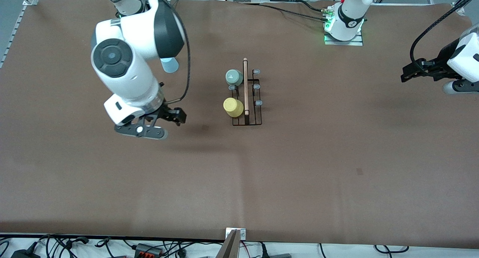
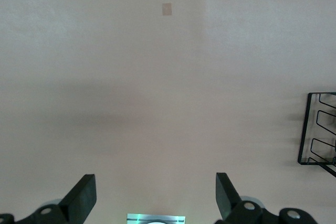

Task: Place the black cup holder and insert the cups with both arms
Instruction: 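Open the right gripper and withdraw it from the rack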

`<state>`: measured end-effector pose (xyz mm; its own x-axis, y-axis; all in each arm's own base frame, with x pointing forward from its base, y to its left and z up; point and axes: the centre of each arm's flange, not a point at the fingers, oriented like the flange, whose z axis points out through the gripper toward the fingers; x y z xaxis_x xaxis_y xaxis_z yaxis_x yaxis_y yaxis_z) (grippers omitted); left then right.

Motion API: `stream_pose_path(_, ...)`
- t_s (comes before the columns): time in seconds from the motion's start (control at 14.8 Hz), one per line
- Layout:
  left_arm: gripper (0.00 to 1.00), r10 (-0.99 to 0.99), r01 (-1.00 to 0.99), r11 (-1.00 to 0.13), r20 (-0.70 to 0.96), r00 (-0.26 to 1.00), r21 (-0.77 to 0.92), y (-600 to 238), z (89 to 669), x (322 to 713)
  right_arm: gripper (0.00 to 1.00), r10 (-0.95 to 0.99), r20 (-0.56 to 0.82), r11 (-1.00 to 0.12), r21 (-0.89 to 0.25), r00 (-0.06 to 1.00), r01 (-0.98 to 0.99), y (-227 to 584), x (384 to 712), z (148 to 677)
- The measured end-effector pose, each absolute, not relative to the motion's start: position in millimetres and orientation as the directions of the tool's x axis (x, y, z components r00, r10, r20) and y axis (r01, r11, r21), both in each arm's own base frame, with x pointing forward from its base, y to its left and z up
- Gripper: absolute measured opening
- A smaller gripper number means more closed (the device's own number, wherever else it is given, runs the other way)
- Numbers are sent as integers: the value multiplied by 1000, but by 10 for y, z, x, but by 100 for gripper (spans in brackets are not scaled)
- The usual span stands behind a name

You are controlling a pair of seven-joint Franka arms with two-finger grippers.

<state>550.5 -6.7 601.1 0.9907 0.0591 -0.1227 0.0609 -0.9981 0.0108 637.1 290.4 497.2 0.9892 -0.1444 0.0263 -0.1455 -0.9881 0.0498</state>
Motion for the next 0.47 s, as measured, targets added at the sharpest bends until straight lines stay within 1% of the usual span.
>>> stream_pose_path(0.2,100,59,61,-998,-123,991,11,-67,6011,5505,100,-186,26,-981,42,982,-187,2458,6548,5006)
stream_pose_path(0.47,100,59,61,-998,-123,991,11,-66,6011,5505,100,-148,18,-989,4,989,-148,1586,6778,5122)
